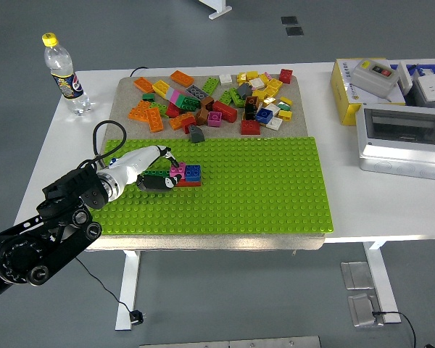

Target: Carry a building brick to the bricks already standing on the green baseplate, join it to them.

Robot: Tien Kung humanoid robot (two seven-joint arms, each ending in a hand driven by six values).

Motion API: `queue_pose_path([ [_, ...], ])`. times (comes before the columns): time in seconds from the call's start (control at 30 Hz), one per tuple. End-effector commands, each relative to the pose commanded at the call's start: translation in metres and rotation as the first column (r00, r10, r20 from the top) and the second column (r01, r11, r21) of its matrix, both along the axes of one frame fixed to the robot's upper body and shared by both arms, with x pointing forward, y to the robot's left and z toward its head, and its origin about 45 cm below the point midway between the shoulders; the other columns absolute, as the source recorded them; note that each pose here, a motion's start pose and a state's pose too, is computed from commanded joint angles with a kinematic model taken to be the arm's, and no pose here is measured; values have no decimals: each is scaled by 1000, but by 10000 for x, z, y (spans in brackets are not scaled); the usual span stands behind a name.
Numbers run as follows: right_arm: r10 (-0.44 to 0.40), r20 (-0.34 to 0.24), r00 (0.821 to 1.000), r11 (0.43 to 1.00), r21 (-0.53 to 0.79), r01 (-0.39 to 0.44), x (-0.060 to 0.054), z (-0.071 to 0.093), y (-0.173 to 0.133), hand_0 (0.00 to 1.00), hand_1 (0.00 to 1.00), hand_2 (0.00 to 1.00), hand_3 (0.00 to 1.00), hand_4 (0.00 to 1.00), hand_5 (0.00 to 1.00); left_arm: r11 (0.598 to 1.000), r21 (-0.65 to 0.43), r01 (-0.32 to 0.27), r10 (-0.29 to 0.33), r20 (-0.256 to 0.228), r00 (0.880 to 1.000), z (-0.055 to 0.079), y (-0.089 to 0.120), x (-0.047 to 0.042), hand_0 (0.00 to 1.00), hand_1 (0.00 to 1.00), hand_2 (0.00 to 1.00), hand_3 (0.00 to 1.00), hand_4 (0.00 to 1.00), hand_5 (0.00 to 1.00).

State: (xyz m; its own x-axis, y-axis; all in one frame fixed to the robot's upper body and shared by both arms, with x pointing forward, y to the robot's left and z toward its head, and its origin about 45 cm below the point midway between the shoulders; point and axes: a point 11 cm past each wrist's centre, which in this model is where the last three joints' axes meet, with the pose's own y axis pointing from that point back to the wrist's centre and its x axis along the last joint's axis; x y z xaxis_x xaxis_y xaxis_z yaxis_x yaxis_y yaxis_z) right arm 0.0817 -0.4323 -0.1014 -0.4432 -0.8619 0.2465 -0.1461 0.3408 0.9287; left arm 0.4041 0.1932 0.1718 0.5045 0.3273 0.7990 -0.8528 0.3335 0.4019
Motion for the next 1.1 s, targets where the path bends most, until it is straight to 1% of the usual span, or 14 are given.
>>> queue_pose_path([
  [0.4,2,3,1000,1000,0,-2,2,1,-1,716,715,764,731,523,690,1000,-14,-2,1,-14,1000,-66,-28,-39,998,963,965,667,616,436],
  [1.1,3,4,1000,1000,2,-3,-6,-2,3,716,714,764,734,525,694,1000,-10,2,-2,-13,1000,-81,1,-55,998,961,959,655,607,434],
])
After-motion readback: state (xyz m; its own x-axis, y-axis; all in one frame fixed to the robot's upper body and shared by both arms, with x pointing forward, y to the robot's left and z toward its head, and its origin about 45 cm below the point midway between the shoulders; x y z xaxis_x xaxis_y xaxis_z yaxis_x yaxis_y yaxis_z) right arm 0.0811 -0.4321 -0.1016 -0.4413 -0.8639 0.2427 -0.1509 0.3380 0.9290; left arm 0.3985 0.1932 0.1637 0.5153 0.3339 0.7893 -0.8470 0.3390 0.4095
